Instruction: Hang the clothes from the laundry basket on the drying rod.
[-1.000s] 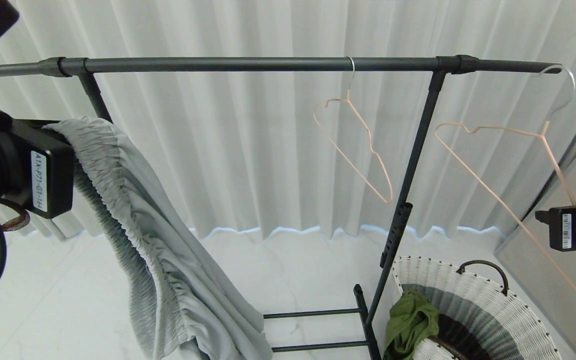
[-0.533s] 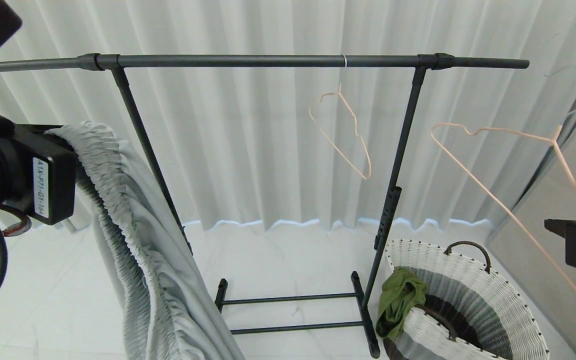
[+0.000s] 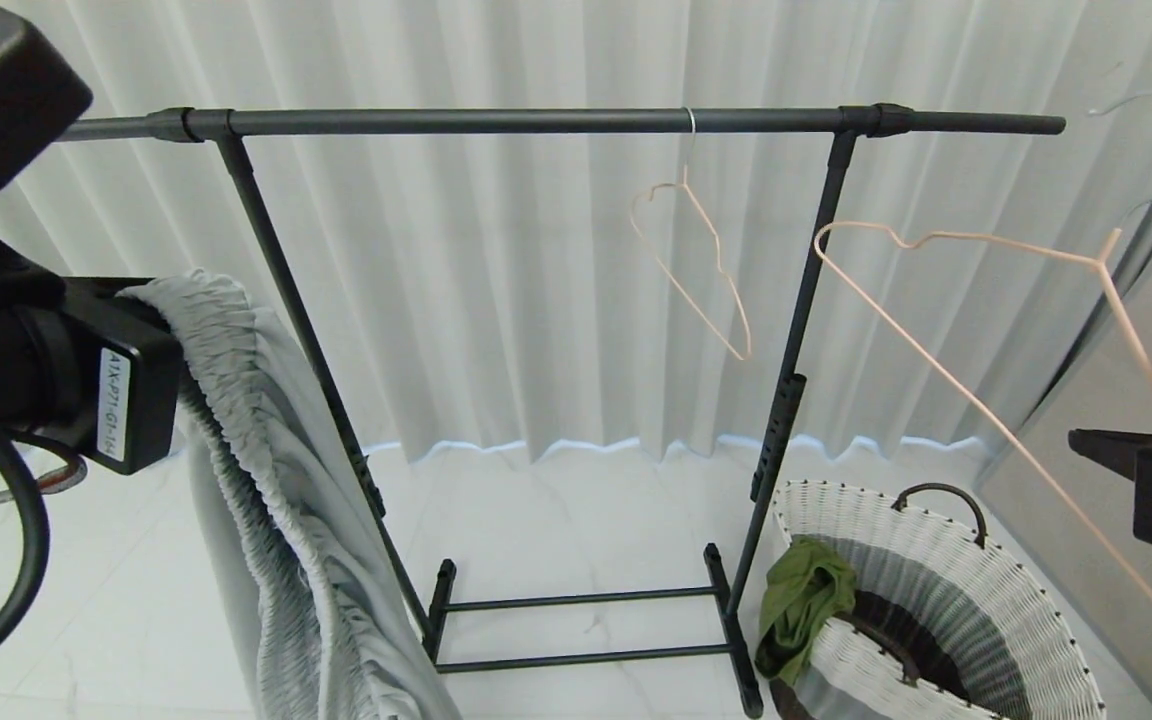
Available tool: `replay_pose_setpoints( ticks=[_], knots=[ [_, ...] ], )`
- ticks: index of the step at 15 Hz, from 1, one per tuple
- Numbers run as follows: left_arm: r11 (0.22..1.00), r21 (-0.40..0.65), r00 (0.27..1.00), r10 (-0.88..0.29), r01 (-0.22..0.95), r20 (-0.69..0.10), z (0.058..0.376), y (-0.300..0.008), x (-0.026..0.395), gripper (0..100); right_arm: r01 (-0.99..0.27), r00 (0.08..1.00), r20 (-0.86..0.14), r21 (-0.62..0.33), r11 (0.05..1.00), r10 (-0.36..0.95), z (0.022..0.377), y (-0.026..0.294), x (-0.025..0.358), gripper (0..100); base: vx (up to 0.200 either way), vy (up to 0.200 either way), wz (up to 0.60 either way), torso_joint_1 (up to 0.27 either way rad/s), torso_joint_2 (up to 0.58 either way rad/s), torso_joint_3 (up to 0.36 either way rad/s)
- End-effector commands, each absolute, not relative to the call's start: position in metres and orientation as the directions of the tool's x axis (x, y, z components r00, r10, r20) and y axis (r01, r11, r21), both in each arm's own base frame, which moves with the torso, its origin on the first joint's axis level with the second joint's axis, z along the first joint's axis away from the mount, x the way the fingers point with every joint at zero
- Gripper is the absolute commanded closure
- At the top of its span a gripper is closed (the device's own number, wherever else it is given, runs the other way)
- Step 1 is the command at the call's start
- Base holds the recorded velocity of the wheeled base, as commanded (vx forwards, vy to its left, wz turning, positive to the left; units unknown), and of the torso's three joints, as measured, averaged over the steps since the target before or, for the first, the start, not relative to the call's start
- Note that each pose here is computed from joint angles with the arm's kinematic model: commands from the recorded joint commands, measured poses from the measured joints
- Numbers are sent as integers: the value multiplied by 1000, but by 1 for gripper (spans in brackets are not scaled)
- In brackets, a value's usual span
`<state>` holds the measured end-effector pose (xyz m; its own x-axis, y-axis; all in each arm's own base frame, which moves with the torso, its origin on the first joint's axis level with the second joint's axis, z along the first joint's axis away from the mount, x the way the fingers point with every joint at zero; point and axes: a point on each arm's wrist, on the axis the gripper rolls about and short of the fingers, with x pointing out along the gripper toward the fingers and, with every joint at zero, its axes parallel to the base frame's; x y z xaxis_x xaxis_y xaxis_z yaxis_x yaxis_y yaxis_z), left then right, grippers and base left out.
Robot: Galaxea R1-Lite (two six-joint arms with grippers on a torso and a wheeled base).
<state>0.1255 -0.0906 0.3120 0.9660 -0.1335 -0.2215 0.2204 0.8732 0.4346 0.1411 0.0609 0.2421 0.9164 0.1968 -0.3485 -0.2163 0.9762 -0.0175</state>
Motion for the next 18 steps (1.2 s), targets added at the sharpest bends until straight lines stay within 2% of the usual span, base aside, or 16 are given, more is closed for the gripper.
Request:
replay_pose_setpoints(
  ticks=[1, 3, 5, 8, 11, 14, 18],
  knots=[
    [871, 438, 965, -132, 221, -226, 311, -91, 126, 100, -247, 916, -329, -12, 969, 229, 245, 65, 138, 100, 0, 200, 0, 2, -7, 2],
    [871, 438, 965, -131, 222, -229, 310, -91, 127, 100, -326, 911, -267, 7, 945, 316, 254, 76, 132, 100, 0, 200, 0, 17, 12, -2],
    [870, 439, 964, -132, 225, -231, 310, -92, 127, 100, -406, 883, -255, 10, 914, 395, 255, 87, 126, 100, 0, 100, 0, -1, -1, 1],
    [864, 447, 960, -129, 232, -250, 303, -93, 128, 100, -596, 769, -287, 4, 803, 572, 247, 115, 105, 100, 0, 0, 0, 0, 0, 0],
    [855, 460, 953, -115, 238, -279, 297, -98, 135, 100, -711, 655, -342, 21, 702, 674, 232, 132, 86, 100, 0, 0, 0, 0, 0, 0],
    [851, 509, 953, 32, 132, -301, 288, -108, 155, 100, -808, 519, -380, 73, 584, 766, 221, 145, 61, 100, 0, 0, 0, 0, 0, 0],
    [895, 446, 946, 145, -1, -290, 285, -126, 180, 100, -865, 420, -415, 86, 494, 807, 214, 160, 45, 100, 0, 0, 0, 0, 0, 0]
  ],
)
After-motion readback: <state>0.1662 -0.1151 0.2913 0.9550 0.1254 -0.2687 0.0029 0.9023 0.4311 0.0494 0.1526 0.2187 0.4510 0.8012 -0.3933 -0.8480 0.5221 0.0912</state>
